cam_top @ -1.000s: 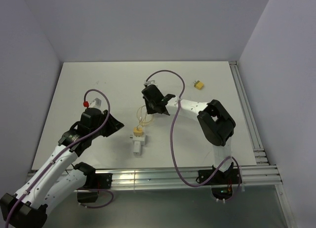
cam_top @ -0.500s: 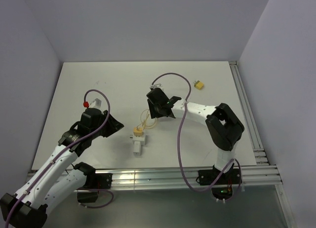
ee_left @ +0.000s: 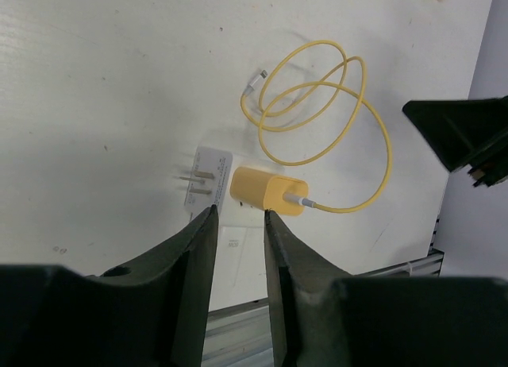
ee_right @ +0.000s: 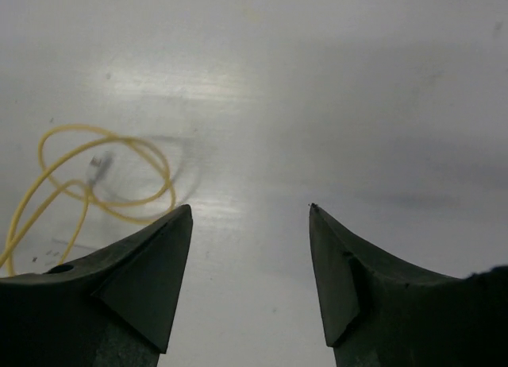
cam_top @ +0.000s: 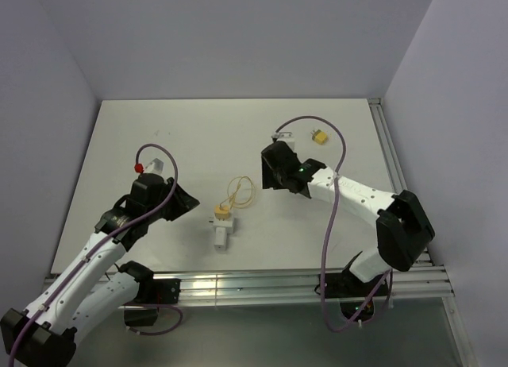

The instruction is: Insert the plug

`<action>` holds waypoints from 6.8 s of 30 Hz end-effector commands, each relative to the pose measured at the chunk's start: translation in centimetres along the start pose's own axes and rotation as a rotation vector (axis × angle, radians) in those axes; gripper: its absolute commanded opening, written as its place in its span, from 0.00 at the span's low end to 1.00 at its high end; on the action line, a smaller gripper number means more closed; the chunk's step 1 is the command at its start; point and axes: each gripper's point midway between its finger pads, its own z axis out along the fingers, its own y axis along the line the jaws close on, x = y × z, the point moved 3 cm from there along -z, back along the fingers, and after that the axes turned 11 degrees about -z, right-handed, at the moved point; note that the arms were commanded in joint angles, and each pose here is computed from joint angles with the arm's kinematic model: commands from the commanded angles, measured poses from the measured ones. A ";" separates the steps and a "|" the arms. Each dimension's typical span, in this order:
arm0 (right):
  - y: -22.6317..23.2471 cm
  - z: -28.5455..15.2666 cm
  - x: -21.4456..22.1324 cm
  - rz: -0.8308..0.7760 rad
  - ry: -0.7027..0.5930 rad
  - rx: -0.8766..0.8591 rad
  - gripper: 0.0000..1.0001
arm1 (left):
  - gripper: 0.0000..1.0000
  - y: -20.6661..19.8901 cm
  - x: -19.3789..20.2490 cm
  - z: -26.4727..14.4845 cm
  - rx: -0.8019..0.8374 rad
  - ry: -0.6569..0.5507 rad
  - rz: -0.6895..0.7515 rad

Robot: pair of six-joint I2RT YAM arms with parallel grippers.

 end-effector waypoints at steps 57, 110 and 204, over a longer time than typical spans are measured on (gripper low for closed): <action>-24.0 17.3 -10.2 0.677 0.113 0.531 0.65 | 0.41 -2.0 -0.7 0.2 0.103 -0.019 0.064; -17.5 3.8 -17.0 0.420 -0.297 0.305 0.00 | 0.42 -4.4 -1.5 -1.8 0.161 -0.022 0.075; 9.6 -24.6 2.1 -0.186 -0.485 -1.207 0.62 | 0.00 -14.0 7.4 -12.7 1.043 0.496 0.465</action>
